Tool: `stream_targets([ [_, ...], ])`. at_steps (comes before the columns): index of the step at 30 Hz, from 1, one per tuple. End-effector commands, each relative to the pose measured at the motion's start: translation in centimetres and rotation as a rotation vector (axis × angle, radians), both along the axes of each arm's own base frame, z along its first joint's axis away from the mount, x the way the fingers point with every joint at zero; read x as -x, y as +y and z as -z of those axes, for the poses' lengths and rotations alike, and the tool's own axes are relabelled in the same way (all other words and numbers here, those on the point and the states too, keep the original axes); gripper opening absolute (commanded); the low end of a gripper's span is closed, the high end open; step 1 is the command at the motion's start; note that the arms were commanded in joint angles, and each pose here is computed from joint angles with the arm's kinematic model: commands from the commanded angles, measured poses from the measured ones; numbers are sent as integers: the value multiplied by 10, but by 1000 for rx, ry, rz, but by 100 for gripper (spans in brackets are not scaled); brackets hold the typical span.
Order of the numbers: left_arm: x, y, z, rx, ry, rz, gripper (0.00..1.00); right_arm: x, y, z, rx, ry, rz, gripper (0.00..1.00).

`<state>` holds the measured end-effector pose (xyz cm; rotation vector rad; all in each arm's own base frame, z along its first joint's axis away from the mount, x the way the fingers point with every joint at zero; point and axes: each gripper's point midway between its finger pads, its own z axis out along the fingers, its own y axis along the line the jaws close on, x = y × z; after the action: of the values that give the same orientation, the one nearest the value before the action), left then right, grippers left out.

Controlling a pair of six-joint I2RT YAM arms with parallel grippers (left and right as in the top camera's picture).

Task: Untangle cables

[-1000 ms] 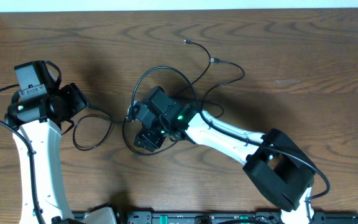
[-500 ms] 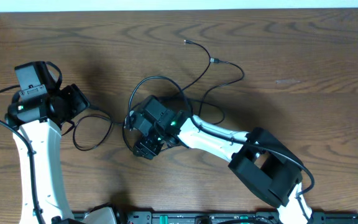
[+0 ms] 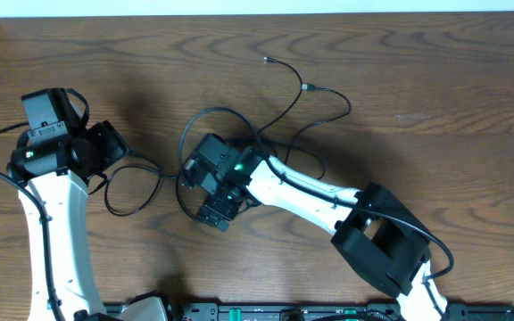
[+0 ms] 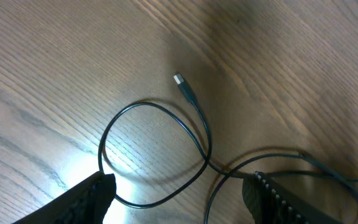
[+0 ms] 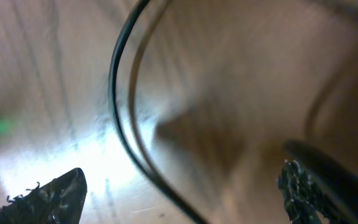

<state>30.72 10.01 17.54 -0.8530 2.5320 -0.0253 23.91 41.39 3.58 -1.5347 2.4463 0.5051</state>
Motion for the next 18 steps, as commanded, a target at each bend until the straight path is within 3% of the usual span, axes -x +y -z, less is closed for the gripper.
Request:
stream_targets([
  [1, 2, 0, 1, 2, 4, -8, 71, -22, 4, -9, 46, -157, -9, 96],
  [18, 4, 0, 2, 5, 12, -8, 71, -61, -8, -15, 116, -349, 65, 99],
])
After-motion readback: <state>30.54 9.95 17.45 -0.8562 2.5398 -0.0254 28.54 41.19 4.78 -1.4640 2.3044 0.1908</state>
